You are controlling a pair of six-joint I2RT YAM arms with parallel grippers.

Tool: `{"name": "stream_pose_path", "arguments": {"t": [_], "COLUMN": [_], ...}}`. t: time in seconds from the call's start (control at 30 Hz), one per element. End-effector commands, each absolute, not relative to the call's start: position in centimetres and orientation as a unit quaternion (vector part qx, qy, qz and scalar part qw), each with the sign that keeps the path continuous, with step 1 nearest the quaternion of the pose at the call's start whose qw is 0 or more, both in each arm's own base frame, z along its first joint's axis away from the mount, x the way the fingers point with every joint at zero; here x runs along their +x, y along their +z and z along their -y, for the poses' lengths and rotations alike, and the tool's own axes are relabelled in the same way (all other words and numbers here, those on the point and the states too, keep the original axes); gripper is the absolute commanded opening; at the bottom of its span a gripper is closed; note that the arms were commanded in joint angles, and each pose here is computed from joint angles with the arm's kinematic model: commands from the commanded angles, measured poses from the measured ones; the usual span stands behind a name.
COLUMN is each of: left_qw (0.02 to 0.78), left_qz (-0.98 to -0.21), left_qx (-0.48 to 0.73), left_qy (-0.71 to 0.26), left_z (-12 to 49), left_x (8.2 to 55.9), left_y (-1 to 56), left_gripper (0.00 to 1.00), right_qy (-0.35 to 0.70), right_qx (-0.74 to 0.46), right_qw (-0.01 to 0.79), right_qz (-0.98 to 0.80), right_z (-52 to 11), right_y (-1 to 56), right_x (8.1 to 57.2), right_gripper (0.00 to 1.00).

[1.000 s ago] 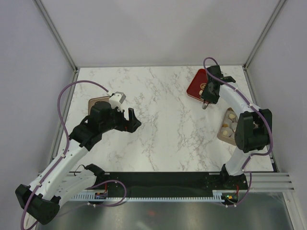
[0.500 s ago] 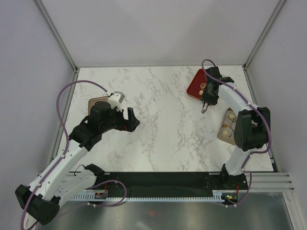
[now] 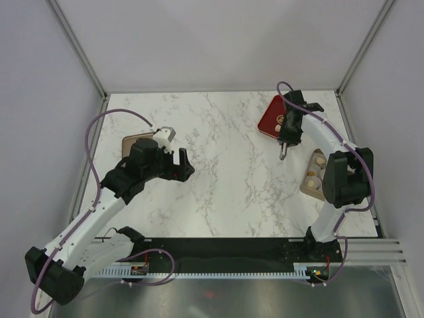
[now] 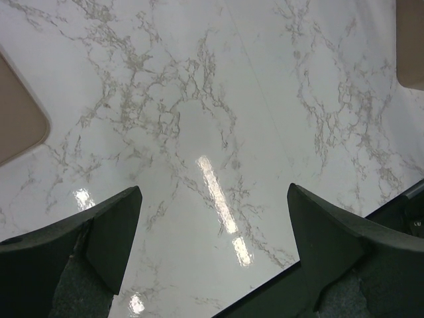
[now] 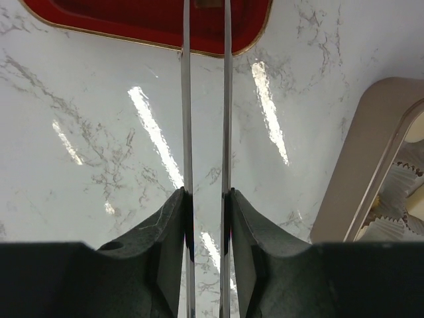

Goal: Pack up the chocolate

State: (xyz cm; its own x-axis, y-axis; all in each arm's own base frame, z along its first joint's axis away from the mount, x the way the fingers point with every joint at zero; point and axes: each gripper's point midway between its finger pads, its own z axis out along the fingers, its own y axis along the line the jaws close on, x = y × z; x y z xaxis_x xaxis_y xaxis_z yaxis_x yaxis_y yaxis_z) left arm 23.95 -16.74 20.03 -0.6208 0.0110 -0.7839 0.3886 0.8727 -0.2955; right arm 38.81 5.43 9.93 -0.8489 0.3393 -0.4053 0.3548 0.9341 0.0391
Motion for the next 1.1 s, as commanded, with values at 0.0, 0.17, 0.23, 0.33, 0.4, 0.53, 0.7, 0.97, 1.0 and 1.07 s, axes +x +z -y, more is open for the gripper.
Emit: {"name": "stream_pose_path", "arguments": {"t": [0.0,0.17,0.23,0.33,0.4,0.53,0.7,0.97,1.0,1.07], "left_qw": [0.411,0.389,0.367,0.339,0.328,0.311,0.289,0.328,0.337,0.336], "left_qz": [-0.868,-0.871,-0.879,-0.88,-0.879,-0.887,-0.913,-0.912,-0.909,-0.913], "left_qx": [0.132,0.124,0.105,0.082,0.067,0.061,0.087,0.093,0.093,0.091], "left_qy": [-0.244,-0.274,-0.286,-0.322,-0.339,-0.335,-0.275,-0.227,-0.225,-0.213], "left_z": [17.8,18.9,19.0,19.6,19.8,19.3,18.4,17.3,17.3,16.7], "left_x": [23.9,23.5,22.7,21.1,20.4,19.3,19.1,20.6,20.9,20.6], "left_y": [20.4,20.3,20.2,20.7,21.3,21.9,22.0,20.5,20.3,18.6], "left_gripper": [0.99,0.98,0.97,0.97,0.97,0.96,0.96,0.97,0.98,0.98], "right_qy": [0.017,0.031,0.027,0.021,0.026,0.056,0.084,0.084,0.078,0.044], "right_qx": [0.163,0.165,0.176,0.186,0.184,0.178,0.155,0.069,0.047,0.004], "right_qw": [0.257,0.262,0.266,0.269,0.267,0.278,0.285,0.29,0.289,0.294], "right_qz": [-0.952,-0.95,-0.947,-0.945,-0.946,-0.942,-0.942,-0.951,-0.953,-0.955], "right_z": [-6.4,-6.7,-6.4,-5.9,-6.0,-6.8,-8.2,-14.0,-14.7,-17.4], "right_y": [15.2,18.3,19.7,21.6,22.3,24.0,24.4,21.5,20.9,19.2], "right_x": [40.0,39.4,39.1,37.7,36.9,36.4,38.5,41.8,41.8,41.6], "right_gripper": [0.36,0.34,0.34,0.34,0.33,0.33,0.39,0.43,0.43,0.45]}}
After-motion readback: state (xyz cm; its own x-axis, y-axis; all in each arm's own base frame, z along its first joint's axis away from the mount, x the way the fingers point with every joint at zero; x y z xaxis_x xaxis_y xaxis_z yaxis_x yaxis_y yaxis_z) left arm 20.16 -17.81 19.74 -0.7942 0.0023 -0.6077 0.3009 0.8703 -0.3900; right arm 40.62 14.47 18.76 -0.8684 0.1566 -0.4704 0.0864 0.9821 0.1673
